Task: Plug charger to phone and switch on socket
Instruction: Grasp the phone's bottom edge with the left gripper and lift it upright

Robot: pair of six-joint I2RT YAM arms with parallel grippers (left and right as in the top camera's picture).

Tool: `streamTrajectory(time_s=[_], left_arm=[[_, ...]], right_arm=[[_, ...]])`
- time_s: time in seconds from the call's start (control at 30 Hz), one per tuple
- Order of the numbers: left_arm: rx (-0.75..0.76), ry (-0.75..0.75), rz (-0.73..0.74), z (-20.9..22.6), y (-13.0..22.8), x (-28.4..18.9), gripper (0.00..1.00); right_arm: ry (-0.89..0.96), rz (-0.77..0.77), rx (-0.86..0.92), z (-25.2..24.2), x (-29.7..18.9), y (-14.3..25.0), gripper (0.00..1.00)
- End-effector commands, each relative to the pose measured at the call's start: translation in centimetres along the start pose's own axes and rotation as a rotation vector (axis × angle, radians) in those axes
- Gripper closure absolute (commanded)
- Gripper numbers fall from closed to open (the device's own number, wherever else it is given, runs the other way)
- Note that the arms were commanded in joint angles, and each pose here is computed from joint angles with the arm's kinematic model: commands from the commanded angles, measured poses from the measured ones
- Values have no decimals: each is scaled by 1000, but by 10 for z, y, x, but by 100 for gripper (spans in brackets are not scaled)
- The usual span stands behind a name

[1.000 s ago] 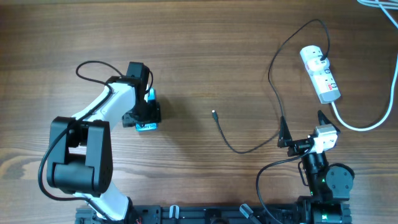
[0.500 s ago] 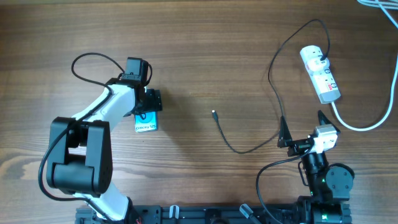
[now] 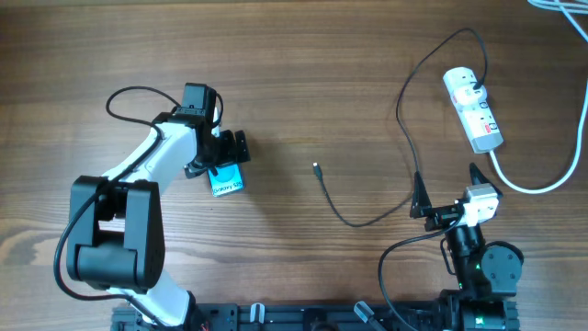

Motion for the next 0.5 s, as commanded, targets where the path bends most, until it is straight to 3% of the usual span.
streamTrajectory(time_s=[0.0, 0.1, 0.23, 0.47], left_arm=[[-96, -34, 191, 6, 32, 32, 9], [-81, -202, 189, 9, 0, -13, 0], [-127, -199, 119, -6, -41, -79, 0], [-48, -202, 173, -5, -41, -61, 0]], right_arm=[[5, -11, 6, -1, 0, -2, 0], [4, -11, 6, -1, 0, -2, 0], [5, -11, 6, -1, 0, -2, 0], [4, -11, 6, -1, 0, -2, 0]])
Point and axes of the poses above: each gripper's point midway between its finger pads, its own x axis out along the fingers, its own z axis along the line the jaws close on, y = z × x, the point moved 8 cm from there along -x, back along the fingers, and after that the axes turned 11 degrees about x, right-handed, at the moved point
